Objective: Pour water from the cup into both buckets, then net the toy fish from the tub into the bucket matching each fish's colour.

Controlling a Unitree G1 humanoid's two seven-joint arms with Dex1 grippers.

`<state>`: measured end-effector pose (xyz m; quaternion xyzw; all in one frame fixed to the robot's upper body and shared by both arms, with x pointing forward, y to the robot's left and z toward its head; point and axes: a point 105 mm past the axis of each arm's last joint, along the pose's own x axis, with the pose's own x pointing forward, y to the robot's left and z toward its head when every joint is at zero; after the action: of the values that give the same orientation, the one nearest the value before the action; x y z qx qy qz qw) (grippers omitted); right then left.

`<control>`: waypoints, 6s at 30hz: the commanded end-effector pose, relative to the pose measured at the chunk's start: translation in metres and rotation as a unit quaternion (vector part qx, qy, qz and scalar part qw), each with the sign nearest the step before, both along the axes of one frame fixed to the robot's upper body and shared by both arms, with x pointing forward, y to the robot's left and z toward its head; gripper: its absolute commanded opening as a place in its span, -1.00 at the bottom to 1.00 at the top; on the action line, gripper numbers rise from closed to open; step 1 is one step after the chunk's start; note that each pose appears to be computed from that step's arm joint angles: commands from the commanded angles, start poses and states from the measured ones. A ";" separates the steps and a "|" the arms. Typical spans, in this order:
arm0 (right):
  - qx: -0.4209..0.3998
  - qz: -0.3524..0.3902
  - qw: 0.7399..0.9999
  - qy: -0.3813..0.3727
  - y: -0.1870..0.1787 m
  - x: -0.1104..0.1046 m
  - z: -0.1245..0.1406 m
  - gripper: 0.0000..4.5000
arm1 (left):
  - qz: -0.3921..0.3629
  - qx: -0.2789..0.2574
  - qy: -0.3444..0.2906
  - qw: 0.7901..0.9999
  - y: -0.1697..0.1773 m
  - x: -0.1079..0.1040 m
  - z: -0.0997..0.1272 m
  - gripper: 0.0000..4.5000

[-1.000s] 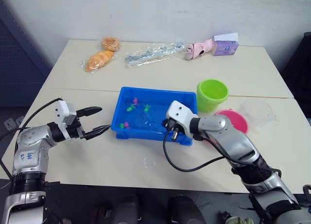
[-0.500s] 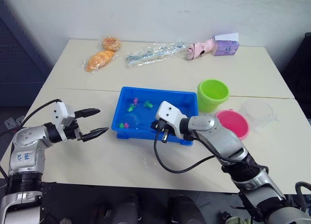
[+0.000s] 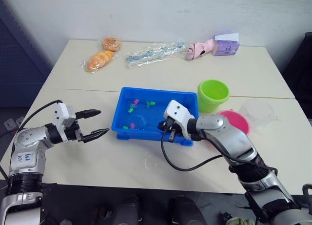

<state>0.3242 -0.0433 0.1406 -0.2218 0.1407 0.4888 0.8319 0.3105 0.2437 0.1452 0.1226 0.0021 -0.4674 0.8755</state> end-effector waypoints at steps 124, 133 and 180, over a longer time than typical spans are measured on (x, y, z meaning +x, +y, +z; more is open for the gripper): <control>0.069 -0.202 0.942 -0.257 -0.152 -0.120 0.043 -1.00 | -0.148 -0.082 -0.069 0.983 -0.095 0.029 0.039 0.97; 0.141 -0.140 0.978 -0.067 -0.081 -0.054 0.031 -1.00 | -0.003 -0.070 -0.065 0.995 -0.030 0.037 0.033 0.97; 0.116 -0.134 0.984 0.025 0.038 0.041 0.018 -1.00 | 0.057 -0.062 -0.028 0.996 -0.008 0.024 0.019 0.97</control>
<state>0.3663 -0.0087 0.1441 -0.1095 0.1624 0.3797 0.9041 0.3362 0.2257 0.1570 0.0724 -0.0335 -0.4274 0.9005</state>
